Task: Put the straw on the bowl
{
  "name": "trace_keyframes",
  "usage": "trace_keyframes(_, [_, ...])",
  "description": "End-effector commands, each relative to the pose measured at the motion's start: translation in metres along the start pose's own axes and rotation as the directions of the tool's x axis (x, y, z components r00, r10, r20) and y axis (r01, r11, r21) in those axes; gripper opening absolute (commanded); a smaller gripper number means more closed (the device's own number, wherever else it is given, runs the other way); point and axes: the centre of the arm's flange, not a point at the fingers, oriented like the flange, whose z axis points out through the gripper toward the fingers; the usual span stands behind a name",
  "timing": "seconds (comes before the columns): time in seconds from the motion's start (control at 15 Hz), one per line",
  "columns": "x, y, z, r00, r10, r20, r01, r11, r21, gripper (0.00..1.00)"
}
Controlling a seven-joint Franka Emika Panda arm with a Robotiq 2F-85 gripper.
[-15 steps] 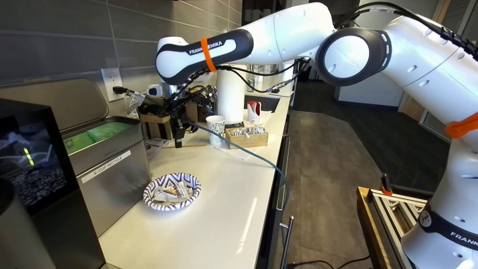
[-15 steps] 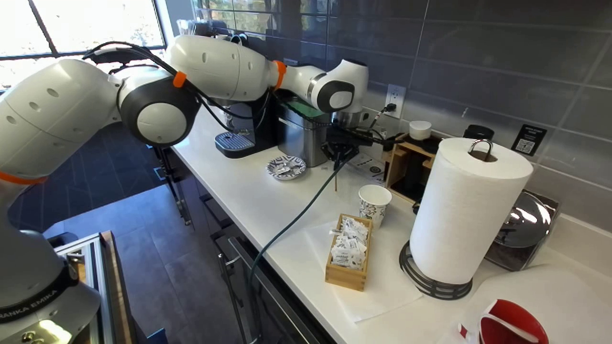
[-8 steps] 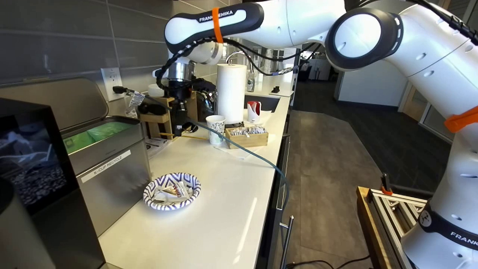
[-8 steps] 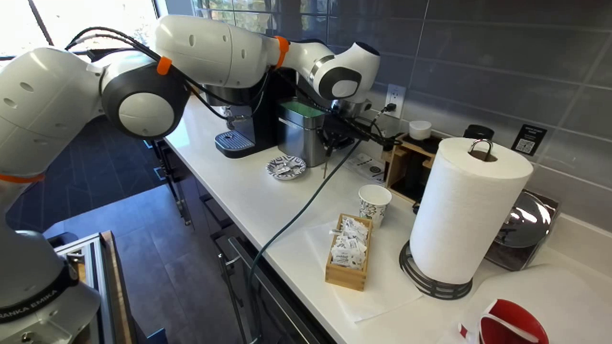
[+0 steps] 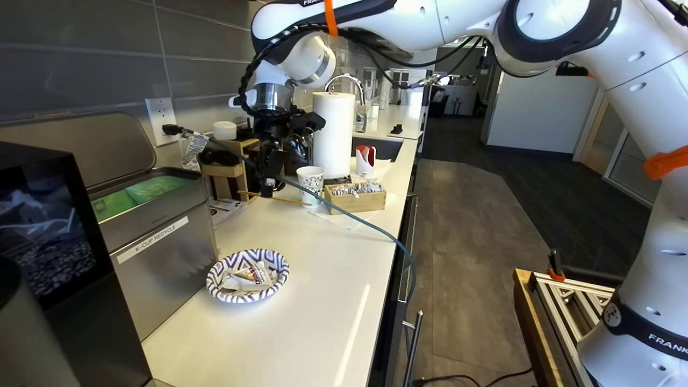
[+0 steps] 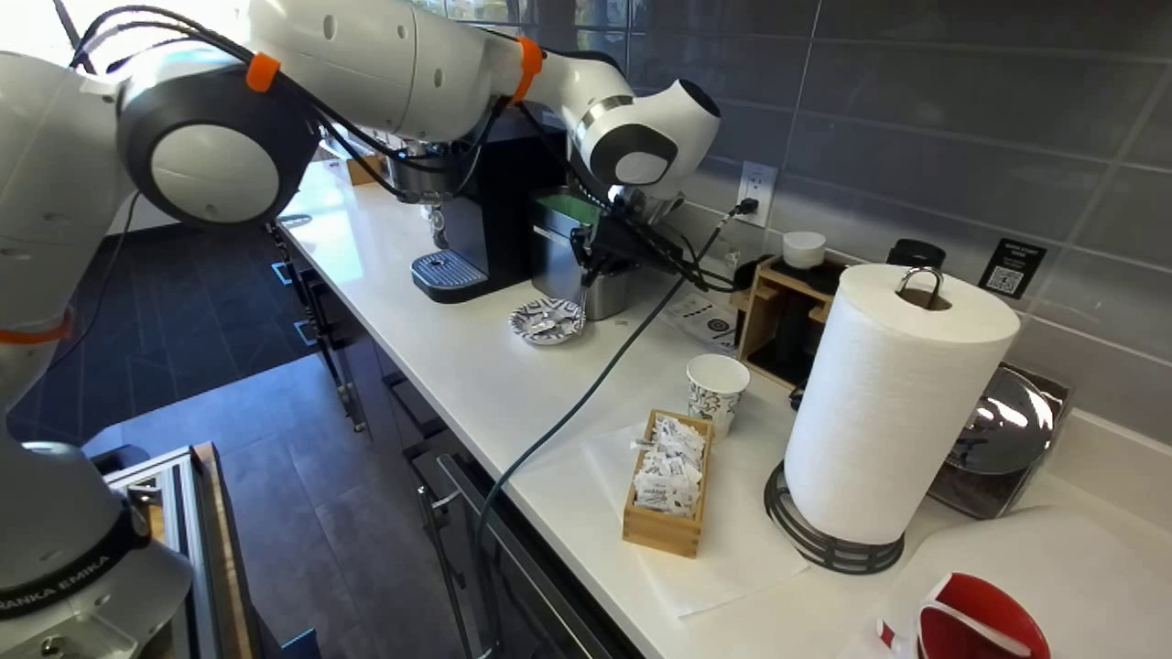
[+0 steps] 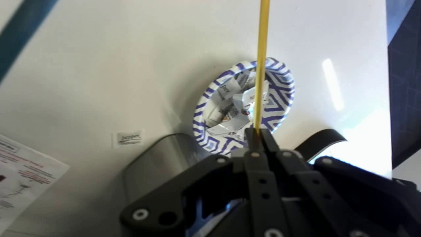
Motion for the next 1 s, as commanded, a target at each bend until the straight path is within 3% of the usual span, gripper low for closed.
trace_keyframes(0.0, [-0.015, -0.067, 0.022, 0.989, -0.146, 0.002, 0.146, 0.989, 0.036, 0.01])
trace_keyframes(0.27, [-0.011, -0.11, 0.031, 0.95, -0.312, -0.002, 0.312, 0.949, 0.042, 0.01])
trace_keyframes(0.47, [0.003, -0.138, 0.047, 0.915, -0.401, 0.03, 0.402, 0.916, -0.01, 0.01])
trace_keyframes(0.73, [0.03, -0.153, 0.084, 0.92, -0.379, 0.095, 0.391, 0.901, -0.188, 0.01])
trace_keyframes(0.8, [0.039, -0.127, 0.055, 0.917, -0.395, 0.057, 0.399, 0.908, -0.128, 0.04])
trace_keyframes(0.93, [0.044, -0.139, 0.074, 0.913, -0.402, 0.071, 0.408, 0.898, -0.161, 0.04])
